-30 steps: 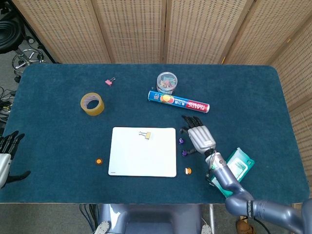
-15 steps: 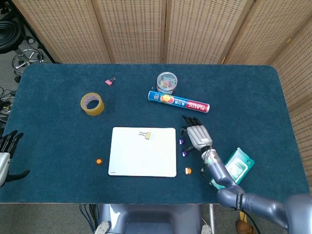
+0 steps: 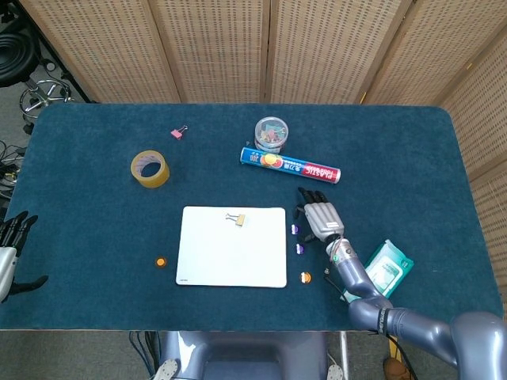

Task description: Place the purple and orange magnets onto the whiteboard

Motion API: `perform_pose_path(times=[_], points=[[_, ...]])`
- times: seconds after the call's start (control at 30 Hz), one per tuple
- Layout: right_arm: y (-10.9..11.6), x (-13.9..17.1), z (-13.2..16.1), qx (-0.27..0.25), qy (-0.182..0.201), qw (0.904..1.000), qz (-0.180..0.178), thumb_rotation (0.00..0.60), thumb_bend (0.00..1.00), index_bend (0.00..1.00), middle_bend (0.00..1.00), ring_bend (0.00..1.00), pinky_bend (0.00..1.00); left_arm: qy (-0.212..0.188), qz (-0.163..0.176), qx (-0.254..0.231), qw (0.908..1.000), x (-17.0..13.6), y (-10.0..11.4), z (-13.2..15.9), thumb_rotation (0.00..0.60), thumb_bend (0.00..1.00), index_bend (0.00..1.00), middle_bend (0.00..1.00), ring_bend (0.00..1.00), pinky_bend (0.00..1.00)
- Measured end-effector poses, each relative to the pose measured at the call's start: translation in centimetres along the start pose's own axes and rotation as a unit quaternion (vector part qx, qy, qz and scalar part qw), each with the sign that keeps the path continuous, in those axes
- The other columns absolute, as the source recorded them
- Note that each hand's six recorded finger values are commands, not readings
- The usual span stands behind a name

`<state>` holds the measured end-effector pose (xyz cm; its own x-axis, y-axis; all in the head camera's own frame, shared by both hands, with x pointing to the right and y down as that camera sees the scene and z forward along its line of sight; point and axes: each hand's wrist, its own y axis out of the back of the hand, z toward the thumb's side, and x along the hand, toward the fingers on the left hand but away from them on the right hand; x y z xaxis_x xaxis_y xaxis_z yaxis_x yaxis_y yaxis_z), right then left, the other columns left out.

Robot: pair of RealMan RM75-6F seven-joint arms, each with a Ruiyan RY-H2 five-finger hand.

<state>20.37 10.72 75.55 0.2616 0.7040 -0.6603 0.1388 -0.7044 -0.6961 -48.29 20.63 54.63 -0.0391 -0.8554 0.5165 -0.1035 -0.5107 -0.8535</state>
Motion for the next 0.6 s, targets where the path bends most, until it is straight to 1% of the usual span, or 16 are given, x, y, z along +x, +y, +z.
perform_pose_path(times=[0.6], points=[[-0.61, -0.16, -0.26, 0.001, -0.005, 0.9999, 0.011, 0.6, 0.27, 0.47, 0.0, 0.0, 0.0, 0.0, 0.003, -0.001, 1.0, 0.04, 0.12, -0.05, 0.6, 0.11, 0.0, 0.0, 0.0, 0.0]])
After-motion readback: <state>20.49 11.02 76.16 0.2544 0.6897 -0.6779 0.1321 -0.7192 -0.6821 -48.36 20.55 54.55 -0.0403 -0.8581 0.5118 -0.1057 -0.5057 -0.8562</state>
